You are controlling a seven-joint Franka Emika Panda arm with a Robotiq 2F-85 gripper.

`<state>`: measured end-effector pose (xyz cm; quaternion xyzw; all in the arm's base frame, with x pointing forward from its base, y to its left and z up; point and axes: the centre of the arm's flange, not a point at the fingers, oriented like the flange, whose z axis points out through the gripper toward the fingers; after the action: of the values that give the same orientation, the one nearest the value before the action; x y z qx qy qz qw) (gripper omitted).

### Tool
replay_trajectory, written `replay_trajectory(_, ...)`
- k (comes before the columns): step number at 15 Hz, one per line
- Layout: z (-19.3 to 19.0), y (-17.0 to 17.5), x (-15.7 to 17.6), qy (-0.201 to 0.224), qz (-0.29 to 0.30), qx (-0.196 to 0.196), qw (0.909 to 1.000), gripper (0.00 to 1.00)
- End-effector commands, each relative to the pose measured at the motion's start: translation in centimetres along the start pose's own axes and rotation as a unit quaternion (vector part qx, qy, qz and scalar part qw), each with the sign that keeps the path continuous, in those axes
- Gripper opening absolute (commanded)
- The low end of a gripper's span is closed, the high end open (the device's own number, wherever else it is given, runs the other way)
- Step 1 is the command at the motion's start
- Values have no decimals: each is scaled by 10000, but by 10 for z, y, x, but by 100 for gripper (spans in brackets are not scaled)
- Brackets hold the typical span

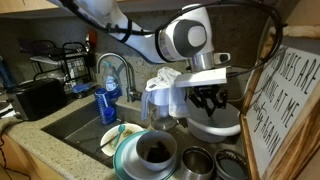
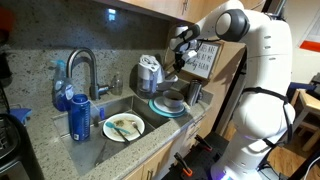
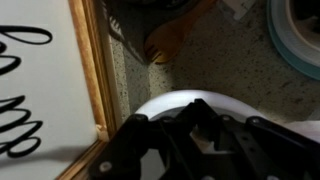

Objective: Use the spatula to mix in the white ceramic bowl

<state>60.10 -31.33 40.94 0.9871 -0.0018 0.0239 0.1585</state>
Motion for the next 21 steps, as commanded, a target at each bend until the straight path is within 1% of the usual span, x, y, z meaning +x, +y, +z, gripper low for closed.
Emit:
replay_trajectory(1, -37, -27, -36, -163, -45, -11, 9999, 4)
replay_trajectory(2, -42, -29, -42, -224, -49, -14, 9997, 32)
replay_trajectory(3, -44, -32, -46, -333, -42, -5, 9994, 34)
replay_trajectory(4, -44, -34, -52, -396, -53, 22, 9992, 40)
replay_trajectory(5, -43, -36, -56, -493, -13, 47, 9988, 49)
replay_trajectory(8, -38, -36, -68, -673, 27, 117, 9977, 71)
replay_trajectory(11, -32, -35, -72, -723, 54, 128, 9973, 94)
replay_trajectory(12, -30, -35, -72, -696, 64, 129, 9975, 99)
replay_trajectory(17, -23, -37, -62, -510, 236, 203, 9982, 100)
replay_trajectory(21, -4, -34, -52, -379, 493, 265, 9977, 100)
